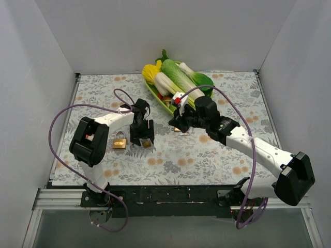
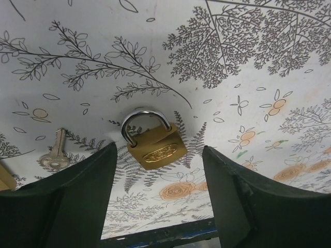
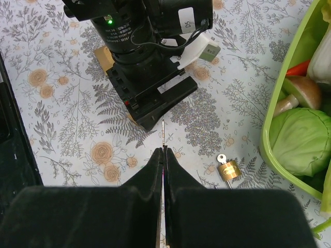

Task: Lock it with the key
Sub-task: Place the lock at the center of the board, then place the key at the center of the board.

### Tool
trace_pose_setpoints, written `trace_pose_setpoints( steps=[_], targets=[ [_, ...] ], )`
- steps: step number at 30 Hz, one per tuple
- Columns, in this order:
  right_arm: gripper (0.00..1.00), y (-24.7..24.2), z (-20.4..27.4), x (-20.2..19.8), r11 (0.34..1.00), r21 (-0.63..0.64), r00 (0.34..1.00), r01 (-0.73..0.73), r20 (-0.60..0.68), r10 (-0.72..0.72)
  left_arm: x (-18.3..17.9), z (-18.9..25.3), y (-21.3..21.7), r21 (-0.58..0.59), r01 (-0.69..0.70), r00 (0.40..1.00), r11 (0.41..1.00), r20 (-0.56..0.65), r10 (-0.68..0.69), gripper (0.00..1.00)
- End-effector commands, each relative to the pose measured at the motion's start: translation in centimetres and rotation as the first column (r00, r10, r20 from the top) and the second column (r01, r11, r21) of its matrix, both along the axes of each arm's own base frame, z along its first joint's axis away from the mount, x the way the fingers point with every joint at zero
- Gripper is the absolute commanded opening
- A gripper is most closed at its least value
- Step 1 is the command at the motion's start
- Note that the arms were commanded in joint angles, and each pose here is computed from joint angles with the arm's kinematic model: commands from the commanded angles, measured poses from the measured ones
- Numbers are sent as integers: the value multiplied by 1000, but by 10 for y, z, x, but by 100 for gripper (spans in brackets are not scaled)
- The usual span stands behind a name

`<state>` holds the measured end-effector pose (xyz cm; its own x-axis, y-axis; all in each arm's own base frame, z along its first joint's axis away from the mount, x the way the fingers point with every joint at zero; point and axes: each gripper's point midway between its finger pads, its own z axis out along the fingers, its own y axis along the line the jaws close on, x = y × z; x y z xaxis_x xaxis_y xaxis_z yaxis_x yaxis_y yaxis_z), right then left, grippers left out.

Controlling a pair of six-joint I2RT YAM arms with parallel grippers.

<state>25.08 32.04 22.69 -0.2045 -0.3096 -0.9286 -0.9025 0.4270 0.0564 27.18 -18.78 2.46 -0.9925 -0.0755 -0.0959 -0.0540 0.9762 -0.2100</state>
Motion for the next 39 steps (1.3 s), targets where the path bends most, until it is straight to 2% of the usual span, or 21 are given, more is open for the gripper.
trace_pose_setpoints(
  steps=[1,5,8,9,11,14,16,17,20,24,26,30,39],
  targets=[
    [1,-5,7,0,1000,-1,999,-19,36,19,11,14,-3,-1,29,999,1000,41,-29,69],
    [1,-8,2,-3,998,-25,998,-58,35,59,29,50,-8,-48,60,990,997,133,-54,72],
    [1,-6,-8,-6,995,-35,995,-96,15,97,48,85,2,-110,51,977,993,211,-27,78],
    [1,-5,-10,-8,993,-36,994,-110,8,110,52,96,3,-166,45,975,985,221,-7,79],
    [1,1,-23,-12,986,-46,987,-158,-23,157,74,123,32,-229,-23,958,973,273,87,85],
    [1,7,-48,-14,976,-72,977,-204,-85,198,95,162,64,-319,-38,932,947,330,149,93],
    [1,11,-58,-14,970,-91,971,-224,-107,215,97,183,71,-385,7,928,923,347,138,95],
    [1,14,-70,-12,967,-106,968,-230,-131,216,107,202,85,-394,9,907,919,390,159,98],
    [1,26,-86,-8,966,-125,966,-228,-157,208,111,220,116,-428,-29,896,903,389,213,98],
    [1,43,-110,-2,971,-146,964,-188,-218,154,96,215,148,-480,-148,899,865,299,319,98],
    [1,49,-120,4,978,-144,963,-149,-246,110,91,215,162,-480,-181,888,858,295,353,98],
    [1,56,-138,5,977,-171,958,-127,-275,77,83,225,169,-462,-185,869,868,336,364,98],
    [1,69,-163,11,976,-186,957,-114,-283,58,83,227,168,-480,-204,849,853,347,399,98]
  ],
)
